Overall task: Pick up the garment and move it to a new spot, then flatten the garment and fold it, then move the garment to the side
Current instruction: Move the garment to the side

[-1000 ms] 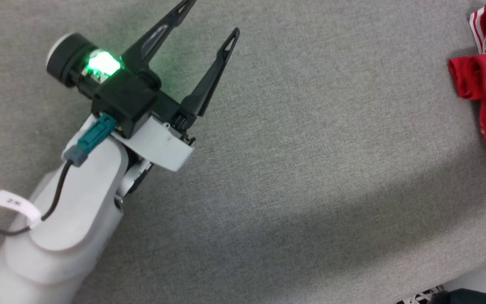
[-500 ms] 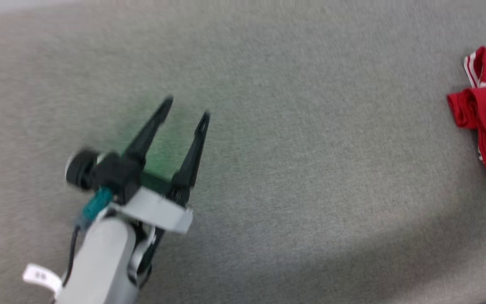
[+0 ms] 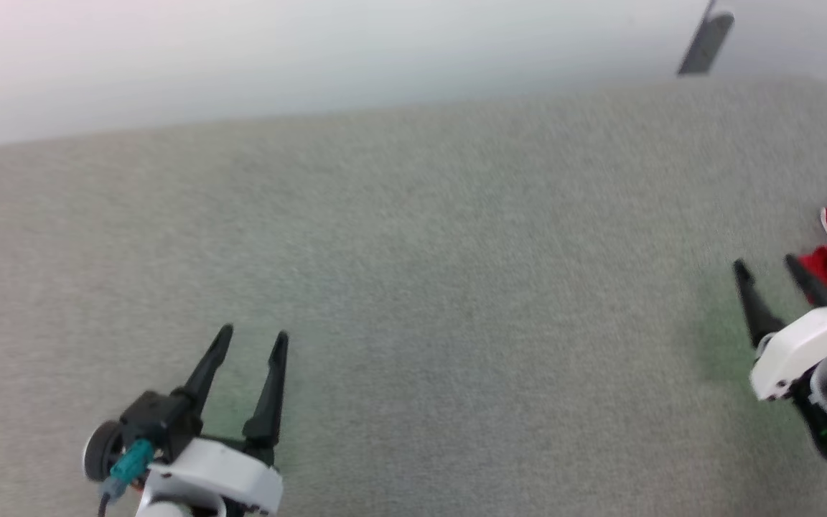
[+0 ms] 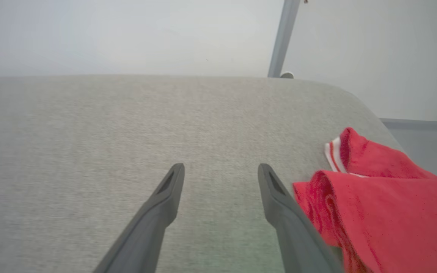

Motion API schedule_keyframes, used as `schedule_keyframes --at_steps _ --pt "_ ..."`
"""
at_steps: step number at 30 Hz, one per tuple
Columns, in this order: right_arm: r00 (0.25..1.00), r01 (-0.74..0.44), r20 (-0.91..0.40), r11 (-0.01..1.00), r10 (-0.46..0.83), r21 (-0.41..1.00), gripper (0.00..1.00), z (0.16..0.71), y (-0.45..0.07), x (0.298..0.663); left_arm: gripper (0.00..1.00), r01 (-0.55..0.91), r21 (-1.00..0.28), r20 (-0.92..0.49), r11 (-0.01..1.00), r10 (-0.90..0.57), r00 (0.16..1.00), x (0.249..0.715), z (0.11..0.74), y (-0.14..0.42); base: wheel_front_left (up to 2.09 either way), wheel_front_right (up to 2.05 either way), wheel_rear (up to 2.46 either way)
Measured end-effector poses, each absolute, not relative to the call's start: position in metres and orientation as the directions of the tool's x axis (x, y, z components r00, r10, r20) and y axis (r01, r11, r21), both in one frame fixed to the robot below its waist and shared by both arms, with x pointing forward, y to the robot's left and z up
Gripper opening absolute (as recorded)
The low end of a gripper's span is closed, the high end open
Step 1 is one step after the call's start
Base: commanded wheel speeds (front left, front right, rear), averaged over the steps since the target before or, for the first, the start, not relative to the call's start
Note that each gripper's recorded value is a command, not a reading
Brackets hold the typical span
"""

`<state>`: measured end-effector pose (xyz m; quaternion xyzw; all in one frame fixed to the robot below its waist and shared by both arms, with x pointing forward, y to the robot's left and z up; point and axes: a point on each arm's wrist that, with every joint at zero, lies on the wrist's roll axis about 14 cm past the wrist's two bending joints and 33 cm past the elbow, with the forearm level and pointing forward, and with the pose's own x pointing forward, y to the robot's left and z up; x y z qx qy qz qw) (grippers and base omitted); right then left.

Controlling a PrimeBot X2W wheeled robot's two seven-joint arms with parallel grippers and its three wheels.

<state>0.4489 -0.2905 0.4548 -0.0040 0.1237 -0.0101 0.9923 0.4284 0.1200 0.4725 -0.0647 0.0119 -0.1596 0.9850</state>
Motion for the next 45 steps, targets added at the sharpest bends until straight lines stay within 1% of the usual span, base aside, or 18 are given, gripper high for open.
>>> schedule_keyframes --at_steps 5,8,10,14,18,24,28,32,45 --pt "0.982 -0.05 -0.182 0.998 0.056 0.038 1.0 0.468 -0.252 0.443 1.0 0.226 -0.115 0.015 0.967 -0.226 0.974 0.401 0.484 0.152 0.0 0.0 0.0" --pt "0.991 -0.093 -0.092 0.994 0.098 0.057 1.0 0.494 -0.232 0.446 1.0 0.173 -0.113 0.032 0.978 -0.17 0.985 0.385 0.491 0.17 0.0 0.0 0.0" --pt "0.993 -0.114 -0.023 0.992 0.115 0.06 1.0 0.513 -0.222 0.448 1.0 0.143 -0.112 0.042 0.983 -0.139 0.989 0.376 0.495 0.18 0.0 0.0 0.0" --pt "0.988 -0.147 0.048 0.987 0.144 0.071 1.0 0.528 -0.202 0.438 1.0 0.086 -0.109 0.064 0.99 -0.08 0.995 0.358 0.502 0.198 0.0 0.0 0.0" --pt "0.983 -0.156 0.115 0.984 0.146 0.085 1.0 0.544 -0.193 0.428 1.0 0.051 -0.098 0.092 0.994 -0.042 0.995 0.343 0.51 0.21 0.0 0.0 0.0" --pt "0.987 -0.118 0.121 0.987 0.104 0.11 1.0 0.535 -0.205 0.404 1.0 0.025 -0.103 0.126 0.994 -0.012 0.992 0.326 0.519 0.218 0.0 0.0 0.0" --pt "0.986 -0.118 0.134 0.984 0.1 0.132 1.0 0.536 -0.203 0.39 1.0 0.002 -0.107 0.144 0.994 0.013 0.99 0.314 0.523 0.226 0.0 0.0 0.0" --pt "0.983 -0.122 0.15 0.984 0.103 0.128 1.0 0.543 -0.202 0.38 1.0 -0.012 -0.108 0.151 0.994 0.028 0.988 0.303 0.525 0.229 0.0 0.0 0.0" --pt "0.99 -0.081 0.125 0.987 0.064 0.137 1.0 0.546 -0.208 0.352 1.0 -0.032 -0.106 0.158 0.994 0.049 0.986 0.284 0.526 0.231 0.0 0.0 0.0"
